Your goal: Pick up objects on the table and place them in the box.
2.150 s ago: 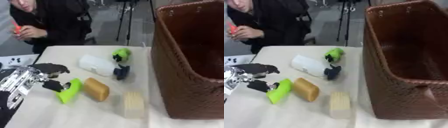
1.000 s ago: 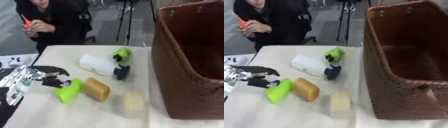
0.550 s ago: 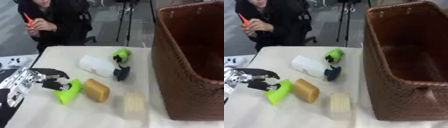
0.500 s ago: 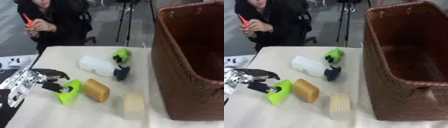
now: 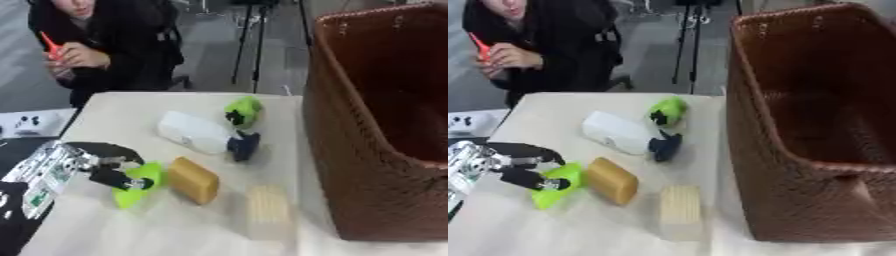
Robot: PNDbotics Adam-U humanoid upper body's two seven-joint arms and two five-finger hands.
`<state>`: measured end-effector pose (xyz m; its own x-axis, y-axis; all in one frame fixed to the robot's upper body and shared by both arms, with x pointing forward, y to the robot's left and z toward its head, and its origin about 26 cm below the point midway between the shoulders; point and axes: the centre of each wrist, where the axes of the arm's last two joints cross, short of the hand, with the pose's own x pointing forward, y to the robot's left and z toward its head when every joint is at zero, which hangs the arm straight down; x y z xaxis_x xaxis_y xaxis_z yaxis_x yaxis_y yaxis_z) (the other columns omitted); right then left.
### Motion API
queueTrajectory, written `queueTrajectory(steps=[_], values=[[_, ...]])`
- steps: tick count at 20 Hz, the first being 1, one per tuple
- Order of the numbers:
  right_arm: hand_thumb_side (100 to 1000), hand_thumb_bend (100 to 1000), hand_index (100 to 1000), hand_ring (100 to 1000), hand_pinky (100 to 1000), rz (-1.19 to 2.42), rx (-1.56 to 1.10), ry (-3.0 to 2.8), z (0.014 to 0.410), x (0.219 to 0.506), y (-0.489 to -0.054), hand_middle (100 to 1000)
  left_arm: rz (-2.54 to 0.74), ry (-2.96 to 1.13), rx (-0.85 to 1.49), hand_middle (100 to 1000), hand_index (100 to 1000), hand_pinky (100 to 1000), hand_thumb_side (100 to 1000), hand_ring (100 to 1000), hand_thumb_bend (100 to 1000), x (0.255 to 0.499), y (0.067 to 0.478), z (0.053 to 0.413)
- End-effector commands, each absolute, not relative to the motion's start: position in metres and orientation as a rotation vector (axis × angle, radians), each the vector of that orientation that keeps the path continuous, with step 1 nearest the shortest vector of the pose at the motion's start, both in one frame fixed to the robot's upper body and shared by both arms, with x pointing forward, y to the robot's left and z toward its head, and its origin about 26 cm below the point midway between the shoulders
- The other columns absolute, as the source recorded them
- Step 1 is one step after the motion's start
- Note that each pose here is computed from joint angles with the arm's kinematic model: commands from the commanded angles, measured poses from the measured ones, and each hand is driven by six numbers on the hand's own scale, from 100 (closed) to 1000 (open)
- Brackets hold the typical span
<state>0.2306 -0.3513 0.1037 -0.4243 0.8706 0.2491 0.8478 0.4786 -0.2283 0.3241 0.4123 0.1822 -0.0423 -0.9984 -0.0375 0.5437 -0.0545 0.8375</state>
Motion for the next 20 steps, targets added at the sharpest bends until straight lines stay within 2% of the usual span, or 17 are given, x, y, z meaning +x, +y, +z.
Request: queueTrajectory(steps=[1, 14, 16, 20], values=[[850, 100, 618, 755, 804, -0.026, -1.407, -2.607, 0.1089, 0.2305, -0.3520, 741, -1.487, -0.761, 0.845, 1000, 1000, 1000, 1000, 1000, 447, 0.3245, 0.4135, 0.1916], [858, 100, 616, 752, 804, -0.039, -1.390, -2.623, 0.1097, 0.2313, -0.3516, 739, -1.510, -0.680, 0.942, 1000, 1000, 1000, 1000, 1000, 489, 0.3262, 0.4075, 0.1838], [870, 100, 614, 751, 804, -0.041, -1.384, -2.629, 0.1101, 0.2316, -0.3516, 738, -1.521, -0.666, 0.945, 1000, 1000, 1000, 918, 1000, 510, 0.3265, 0.4071, 0.1829], [871, 100, 614, 750, 804, -0.050, -1.369, -2.642, 0.1106, 0.2320, -0.3514, 738, -1.539, -0.649, 0.944, 1000, 1000, 1000, 909, 1000, 509, 0.3276, 0.4062, 0.1823]])
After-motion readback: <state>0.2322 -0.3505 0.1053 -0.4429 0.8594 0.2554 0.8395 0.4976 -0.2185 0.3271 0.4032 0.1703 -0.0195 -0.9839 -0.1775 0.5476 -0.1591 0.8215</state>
